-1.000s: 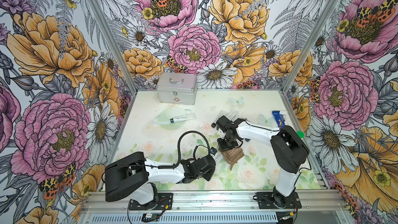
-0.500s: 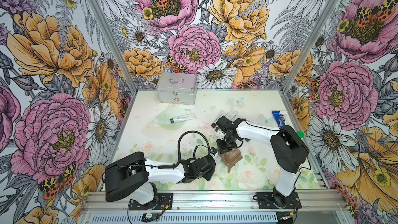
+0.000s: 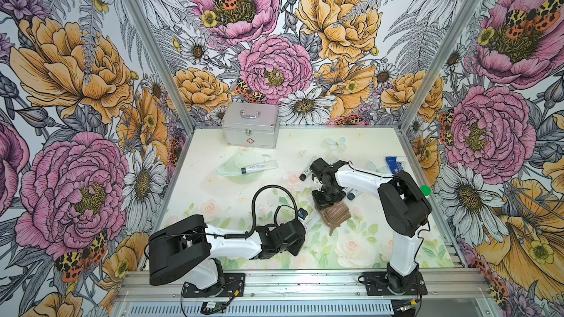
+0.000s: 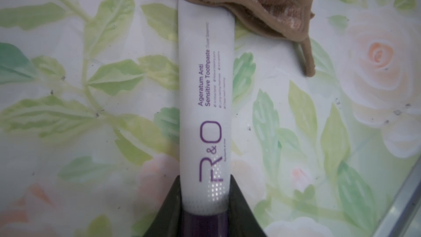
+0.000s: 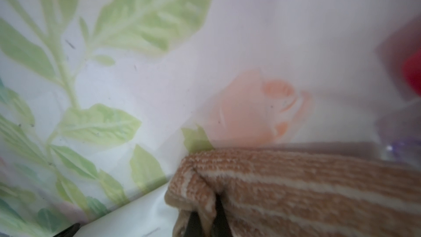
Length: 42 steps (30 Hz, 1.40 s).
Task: Wipe the surface of the toothpaste tube
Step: Wipe the dirt from the toothpaste tube.
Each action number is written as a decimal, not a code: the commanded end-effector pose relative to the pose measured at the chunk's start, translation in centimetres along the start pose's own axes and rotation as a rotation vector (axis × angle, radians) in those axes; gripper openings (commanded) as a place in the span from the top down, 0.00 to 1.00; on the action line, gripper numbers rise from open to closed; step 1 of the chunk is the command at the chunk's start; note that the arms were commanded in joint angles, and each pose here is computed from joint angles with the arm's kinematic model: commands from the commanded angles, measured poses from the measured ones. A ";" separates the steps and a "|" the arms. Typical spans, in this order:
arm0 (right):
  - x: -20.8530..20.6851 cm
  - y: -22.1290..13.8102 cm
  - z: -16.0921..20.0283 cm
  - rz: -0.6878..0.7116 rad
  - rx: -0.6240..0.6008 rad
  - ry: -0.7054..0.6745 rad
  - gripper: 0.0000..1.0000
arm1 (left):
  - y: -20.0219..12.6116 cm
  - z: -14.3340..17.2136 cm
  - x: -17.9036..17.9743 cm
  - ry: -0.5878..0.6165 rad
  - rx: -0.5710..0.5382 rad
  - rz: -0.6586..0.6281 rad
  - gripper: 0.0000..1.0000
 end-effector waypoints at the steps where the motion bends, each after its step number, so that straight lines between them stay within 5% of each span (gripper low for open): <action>1: 2.1 1.1 3.7 -0.046 0.115 -0.035 1.00 | 0.1 0.8 0.6 0.001 0.024 -0.027 0.76; 8: 3.3 0.4 6.2 -0.118 0.146 -0.054 1.00 | 0.1 0.7 0.7 0.001 0.023 -0.030 0.76; 19: -4.0 2.6 2.0 0.214 0.077 0.019 1.00 | -0.1 0.8 0.7 -0.002 0.020 -0.028 0.76; 23: -5.1 2.4 1.1 0.233 0.060 0.043 1.00 | 0.0 0.8 0.7 -0.005 0.019 -0.031 0.76; 37: 3.3 0.9 6.2 -0.089 0.129 -0.054 1.00 | 0.1 0.8 0.7 -0.003 0.020 -0.034 0.76; 42: 3.4 1.0 7.2 -0.108 0.144 -0.049 1.00 | -0.1 0.6 1.0 -0.012 0.014 -0.036 0.75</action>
Point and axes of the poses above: each gripper's point midway between its finger pads, its own y axis out along the fingers, its own x axis along the line the jaws close on, z = x × y, the point moved 7 cm from there along -y, back along the fingers, and after that the axes turned 14 degrees about y, right-handed, at the moved point
